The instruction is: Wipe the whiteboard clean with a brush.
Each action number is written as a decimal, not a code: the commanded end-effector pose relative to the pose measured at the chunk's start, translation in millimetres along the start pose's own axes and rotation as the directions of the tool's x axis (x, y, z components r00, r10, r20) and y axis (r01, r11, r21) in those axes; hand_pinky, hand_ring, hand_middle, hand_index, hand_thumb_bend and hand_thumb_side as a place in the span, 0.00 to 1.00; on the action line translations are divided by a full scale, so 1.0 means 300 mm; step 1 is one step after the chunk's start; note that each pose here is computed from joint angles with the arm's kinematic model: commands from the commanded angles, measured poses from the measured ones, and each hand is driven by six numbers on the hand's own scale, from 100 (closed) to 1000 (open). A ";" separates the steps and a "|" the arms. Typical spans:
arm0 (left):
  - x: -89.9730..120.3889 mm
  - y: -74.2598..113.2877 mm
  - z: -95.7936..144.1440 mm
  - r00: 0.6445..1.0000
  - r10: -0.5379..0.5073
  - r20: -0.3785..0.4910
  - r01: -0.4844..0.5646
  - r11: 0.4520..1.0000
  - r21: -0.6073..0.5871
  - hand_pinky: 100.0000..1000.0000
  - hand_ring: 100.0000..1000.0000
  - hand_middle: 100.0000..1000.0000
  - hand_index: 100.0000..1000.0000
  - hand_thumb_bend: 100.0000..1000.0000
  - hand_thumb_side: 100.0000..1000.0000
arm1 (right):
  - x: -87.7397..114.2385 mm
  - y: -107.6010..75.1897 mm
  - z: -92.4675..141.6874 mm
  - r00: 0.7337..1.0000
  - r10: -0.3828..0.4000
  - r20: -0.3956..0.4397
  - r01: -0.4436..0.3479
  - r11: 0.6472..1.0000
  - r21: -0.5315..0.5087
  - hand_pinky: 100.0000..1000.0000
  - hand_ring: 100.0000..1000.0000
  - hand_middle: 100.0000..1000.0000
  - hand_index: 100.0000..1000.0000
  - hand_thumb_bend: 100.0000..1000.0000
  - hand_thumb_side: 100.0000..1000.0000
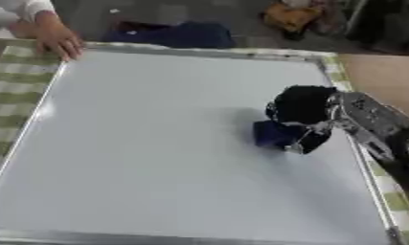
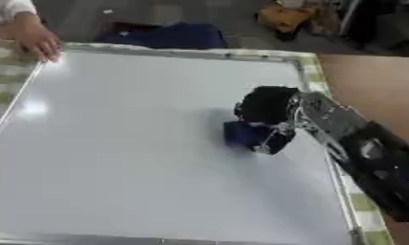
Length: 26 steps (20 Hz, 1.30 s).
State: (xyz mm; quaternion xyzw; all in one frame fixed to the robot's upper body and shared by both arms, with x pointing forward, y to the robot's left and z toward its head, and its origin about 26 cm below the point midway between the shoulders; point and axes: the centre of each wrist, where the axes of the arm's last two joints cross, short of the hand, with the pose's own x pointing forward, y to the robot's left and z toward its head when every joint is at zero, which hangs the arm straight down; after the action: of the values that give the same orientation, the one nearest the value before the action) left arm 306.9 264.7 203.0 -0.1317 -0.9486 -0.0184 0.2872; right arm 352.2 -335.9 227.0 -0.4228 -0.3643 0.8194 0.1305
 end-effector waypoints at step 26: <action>0.022 -0.002 -0.015 0.999 -0.015 0.031 0.016 1.000 -0.025 0.46 0.56 0.52 0.45 0.00 1.00 | -0.072 0.062 0.006 0.988 -0.117 -0.102 0.124 0.990 0.065 0.21 0.34 0.08 0.37 0.00 0.35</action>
State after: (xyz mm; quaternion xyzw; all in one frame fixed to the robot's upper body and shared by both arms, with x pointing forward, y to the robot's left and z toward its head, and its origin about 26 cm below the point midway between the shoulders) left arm 306.8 264.8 202.7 -0.1304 -0.9492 -0.0208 0.2855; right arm 363.5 -345.1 233.9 -0.4355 -0.3802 0.7945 0.1860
